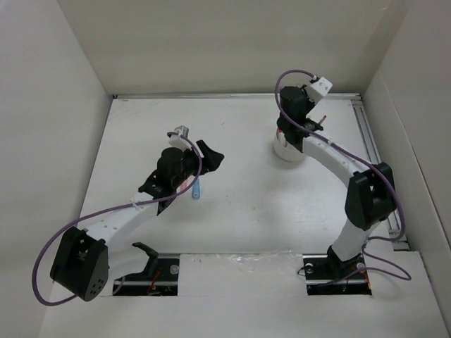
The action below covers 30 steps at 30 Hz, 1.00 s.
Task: Sort the stationery into containers
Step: Place the pen in the storage box.
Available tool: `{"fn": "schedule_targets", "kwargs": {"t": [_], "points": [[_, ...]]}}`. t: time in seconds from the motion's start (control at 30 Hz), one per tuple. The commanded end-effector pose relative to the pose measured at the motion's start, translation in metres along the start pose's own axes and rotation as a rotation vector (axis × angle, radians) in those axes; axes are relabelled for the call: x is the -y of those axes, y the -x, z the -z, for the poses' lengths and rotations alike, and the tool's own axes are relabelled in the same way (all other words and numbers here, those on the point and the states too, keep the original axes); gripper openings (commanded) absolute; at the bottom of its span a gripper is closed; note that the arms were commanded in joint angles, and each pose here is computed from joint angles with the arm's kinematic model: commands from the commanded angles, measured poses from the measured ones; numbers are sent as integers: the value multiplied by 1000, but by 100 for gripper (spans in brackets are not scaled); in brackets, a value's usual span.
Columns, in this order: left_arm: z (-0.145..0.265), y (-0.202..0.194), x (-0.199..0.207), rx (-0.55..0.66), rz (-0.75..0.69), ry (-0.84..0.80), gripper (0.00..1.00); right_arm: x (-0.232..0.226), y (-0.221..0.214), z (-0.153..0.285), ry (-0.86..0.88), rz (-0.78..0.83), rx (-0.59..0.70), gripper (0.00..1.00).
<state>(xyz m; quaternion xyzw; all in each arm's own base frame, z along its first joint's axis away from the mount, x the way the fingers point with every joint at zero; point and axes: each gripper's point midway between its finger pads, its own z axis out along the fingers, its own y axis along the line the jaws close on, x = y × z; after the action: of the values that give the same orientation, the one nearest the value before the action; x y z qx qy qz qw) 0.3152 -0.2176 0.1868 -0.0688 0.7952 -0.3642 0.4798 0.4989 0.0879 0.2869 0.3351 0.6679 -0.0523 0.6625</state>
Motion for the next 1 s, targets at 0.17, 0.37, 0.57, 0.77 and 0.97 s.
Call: {"fn": "schedule_targets", "kwargs": {"t": [0.17,0.37,0.57,0.77,0.97], "points": [[2,28,23,76,-33,-65,75,-2,10,1,-95,153,182,0],[2,27,24,70,-33,-72,75,9,-15,8,-138,284,193,0],[4,28,23,76,-33,-65,75,17,-43,14,-157,350,193,0],[5,31,21,86,-32,-50,75,19,-61,17,-181,389,215,0],[11,40,17,127,-29,-17,74,21,-71,18,-197,423,218,0]]}}
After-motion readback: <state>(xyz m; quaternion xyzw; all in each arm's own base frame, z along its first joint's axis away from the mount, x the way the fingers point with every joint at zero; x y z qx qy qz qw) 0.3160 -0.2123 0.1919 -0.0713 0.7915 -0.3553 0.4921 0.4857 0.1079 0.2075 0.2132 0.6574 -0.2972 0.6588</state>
